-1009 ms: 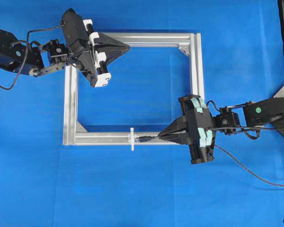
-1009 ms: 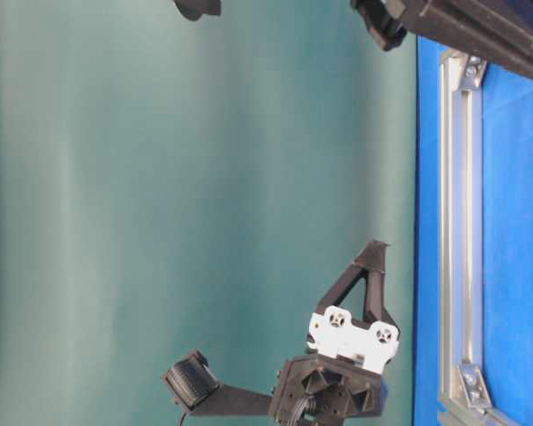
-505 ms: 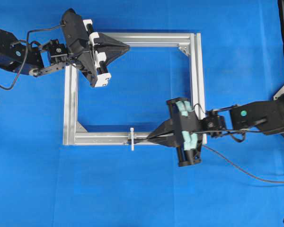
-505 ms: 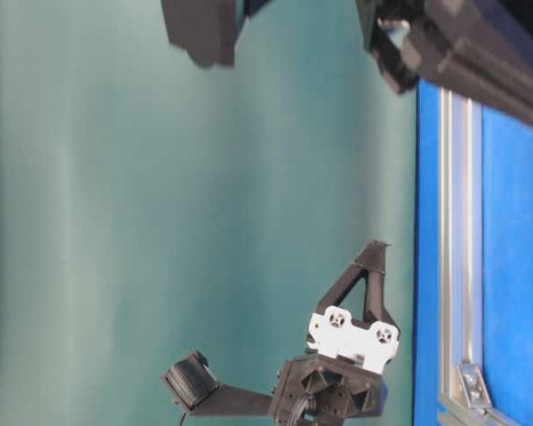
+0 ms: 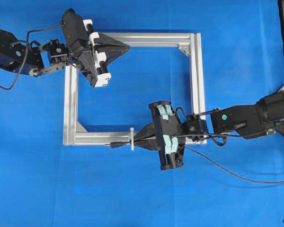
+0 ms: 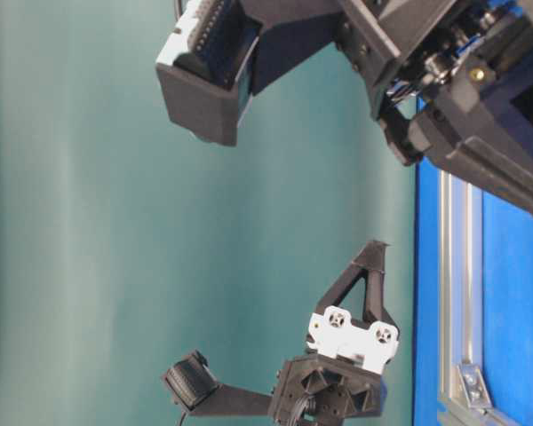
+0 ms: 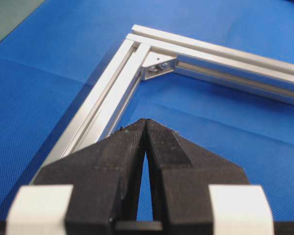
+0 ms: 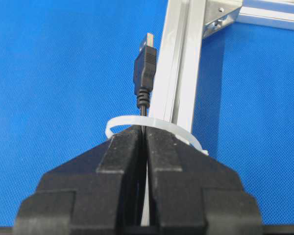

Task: Insert the wire through the string loop located in the center.
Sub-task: 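Move the open left gripper to the plug emerging from the loop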

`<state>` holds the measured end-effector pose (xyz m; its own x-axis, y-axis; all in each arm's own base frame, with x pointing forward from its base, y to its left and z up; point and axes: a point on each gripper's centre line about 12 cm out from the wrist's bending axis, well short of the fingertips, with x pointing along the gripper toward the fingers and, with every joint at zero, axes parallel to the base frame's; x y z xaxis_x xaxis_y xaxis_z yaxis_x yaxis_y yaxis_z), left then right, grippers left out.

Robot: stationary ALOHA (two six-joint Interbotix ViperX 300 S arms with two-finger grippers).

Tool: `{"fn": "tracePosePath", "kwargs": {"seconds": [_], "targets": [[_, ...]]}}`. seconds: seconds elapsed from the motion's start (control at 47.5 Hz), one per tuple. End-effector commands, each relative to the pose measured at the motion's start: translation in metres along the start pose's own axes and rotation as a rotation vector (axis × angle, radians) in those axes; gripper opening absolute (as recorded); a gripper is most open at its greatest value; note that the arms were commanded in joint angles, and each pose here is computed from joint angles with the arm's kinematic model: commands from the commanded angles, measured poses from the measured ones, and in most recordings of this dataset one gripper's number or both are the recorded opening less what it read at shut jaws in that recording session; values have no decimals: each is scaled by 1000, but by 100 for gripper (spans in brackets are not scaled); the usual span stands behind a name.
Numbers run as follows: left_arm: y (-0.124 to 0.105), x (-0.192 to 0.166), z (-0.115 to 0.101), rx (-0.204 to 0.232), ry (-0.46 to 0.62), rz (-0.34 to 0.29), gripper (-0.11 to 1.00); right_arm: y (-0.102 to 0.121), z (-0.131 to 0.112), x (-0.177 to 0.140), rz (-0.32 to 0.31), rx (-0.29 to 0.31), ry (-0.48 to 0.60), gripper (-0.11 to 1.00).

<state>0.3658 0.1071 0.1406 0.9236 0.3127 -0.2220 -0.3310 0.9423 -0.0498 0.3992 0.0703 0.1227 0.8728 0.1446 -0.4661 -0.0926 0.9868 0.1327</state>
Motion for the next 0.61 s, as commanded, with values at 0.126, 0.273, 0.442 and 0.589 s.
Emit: {"fn": "tracePosePath", "kwargs": {"seconds": [0.126, 0.273, 0.442, 0.589], "targets": [[-5, -2, 15, -1, -45, -14, 0, 3, 13, -1, 7, 0, -42, -3], [-14, -3, 14, -4, -41, -39, 0, 2, 12, -1, 7, 0, -39, -3], [-40, -11, 6, 8, -18, -107, 0, 2, 11, -1, 6, 0, -36, -3], [-67, -25, -4, -2, 10, -186, 0, 2, 12, -1, 6, 0, -38, -3]]}}
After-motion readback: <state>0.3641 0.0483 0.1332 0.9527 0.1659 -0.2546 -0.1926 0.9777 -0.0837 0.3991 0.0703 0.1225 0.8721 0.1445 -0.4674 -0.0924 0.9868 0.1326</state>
